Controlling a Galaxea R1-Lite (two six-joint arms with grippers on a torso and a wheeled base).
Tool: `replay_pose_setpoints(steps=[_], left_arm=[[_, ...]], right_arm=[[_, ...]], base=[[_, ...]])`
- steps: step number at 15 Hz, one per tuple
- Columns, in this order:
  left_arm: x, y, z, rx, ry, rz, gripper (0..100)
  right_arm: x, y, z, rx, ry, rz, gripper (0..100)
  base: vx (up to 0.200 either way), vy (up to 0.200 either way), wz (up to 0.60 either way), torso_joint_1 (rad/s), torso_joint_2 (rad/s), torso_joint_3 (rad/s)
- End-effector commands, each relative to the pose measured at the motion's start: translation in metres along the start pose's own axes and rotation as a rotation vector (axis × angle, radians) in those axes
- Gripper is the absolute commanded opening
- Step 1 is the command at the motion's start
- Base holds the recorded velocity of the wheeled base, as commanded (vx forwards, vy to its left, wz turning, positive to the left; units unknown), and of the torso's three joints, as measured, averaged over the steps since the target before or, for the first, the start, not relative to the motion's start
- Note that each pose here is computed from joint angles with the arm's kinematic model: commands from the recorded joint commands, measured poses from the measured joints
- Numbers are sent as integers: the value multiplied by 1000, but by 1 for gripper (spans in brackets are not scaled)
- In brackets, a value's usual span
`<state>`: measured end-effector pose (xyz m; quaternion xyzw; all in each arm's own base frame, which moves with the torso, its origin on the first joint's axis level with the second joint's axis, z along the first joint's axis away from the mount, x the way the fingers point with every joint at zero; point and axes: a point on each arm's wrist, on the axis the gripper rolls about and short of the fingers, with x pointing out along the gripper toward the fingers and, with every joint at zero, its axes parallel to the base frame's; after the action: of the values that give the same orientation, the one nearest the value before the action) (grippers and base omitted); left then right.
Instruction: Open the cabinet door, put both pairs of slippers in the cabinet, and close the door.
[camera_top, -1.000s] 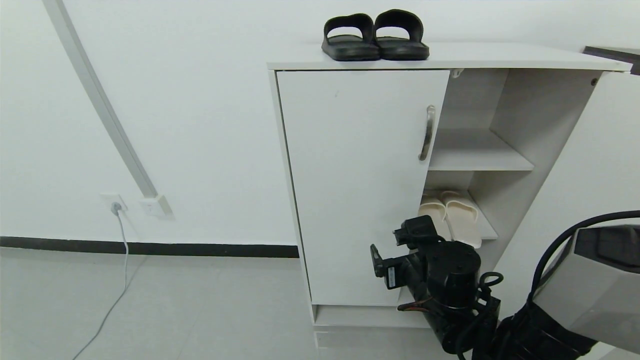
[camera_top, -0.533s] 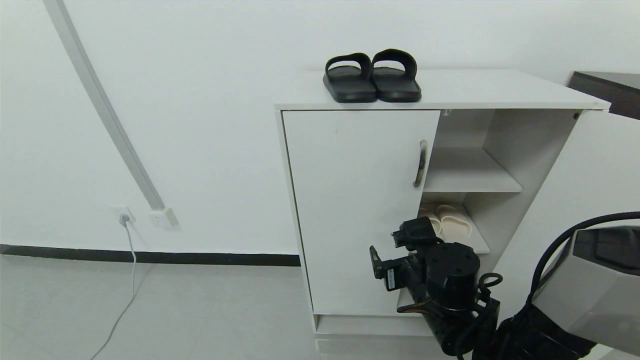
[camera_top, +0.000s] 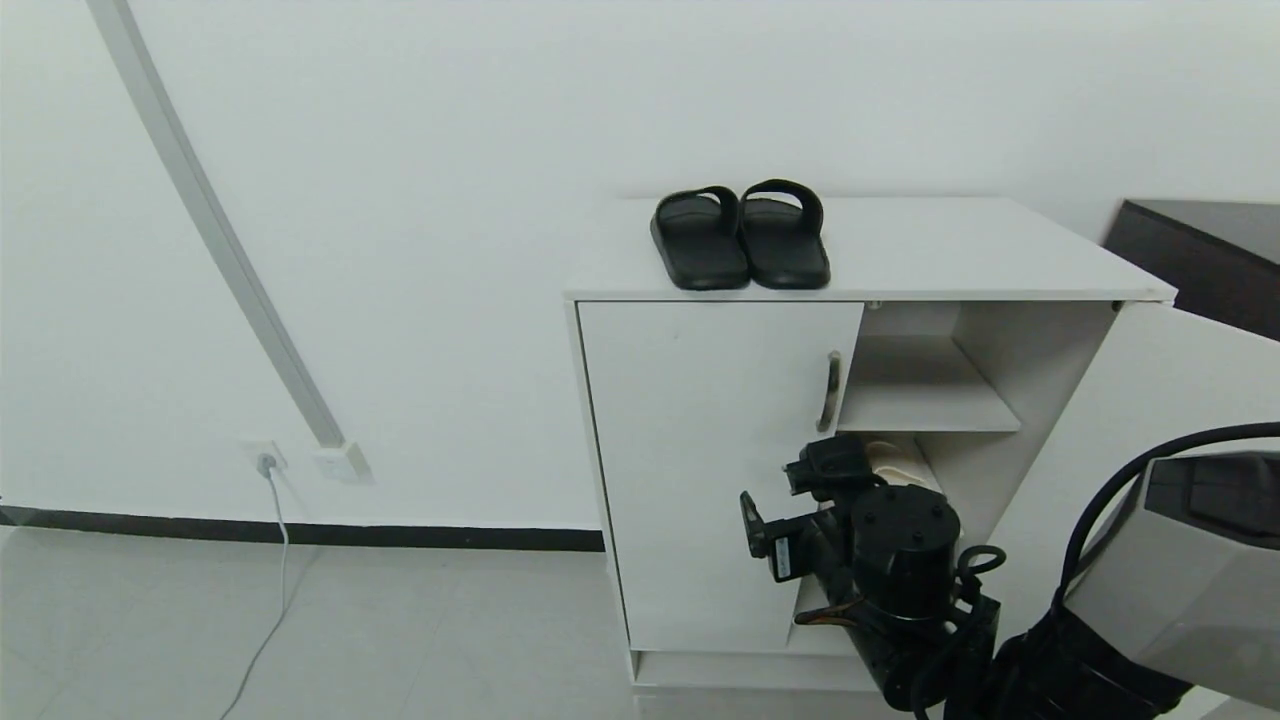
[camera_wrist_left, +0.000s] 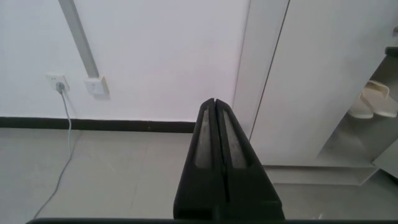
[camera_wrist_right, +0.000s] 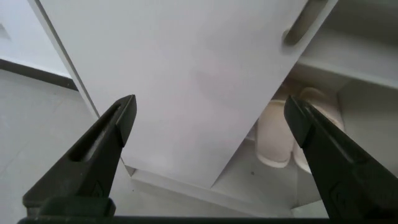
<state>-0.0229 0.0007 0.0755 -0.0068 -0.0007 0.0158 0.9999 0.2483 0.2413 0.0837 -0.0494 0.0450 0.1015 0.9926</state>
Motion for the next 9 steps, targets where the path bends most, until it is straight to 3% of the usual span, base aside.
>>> replay_pose_setpoints(steps=[1, 9], left_arm=[[0, 0, 0, 0, 1, 1, 0], [0, 0, 0, -2, 1, 1, 0]], right_arm=[[0, 0, 1, 1, -2, 0, 100], [-6, -1, 5, -7, -35, 8, 100]], base=[[0, 0, 0, 173, -481, -320], [0, 0, 0, 200, -513, -315]])
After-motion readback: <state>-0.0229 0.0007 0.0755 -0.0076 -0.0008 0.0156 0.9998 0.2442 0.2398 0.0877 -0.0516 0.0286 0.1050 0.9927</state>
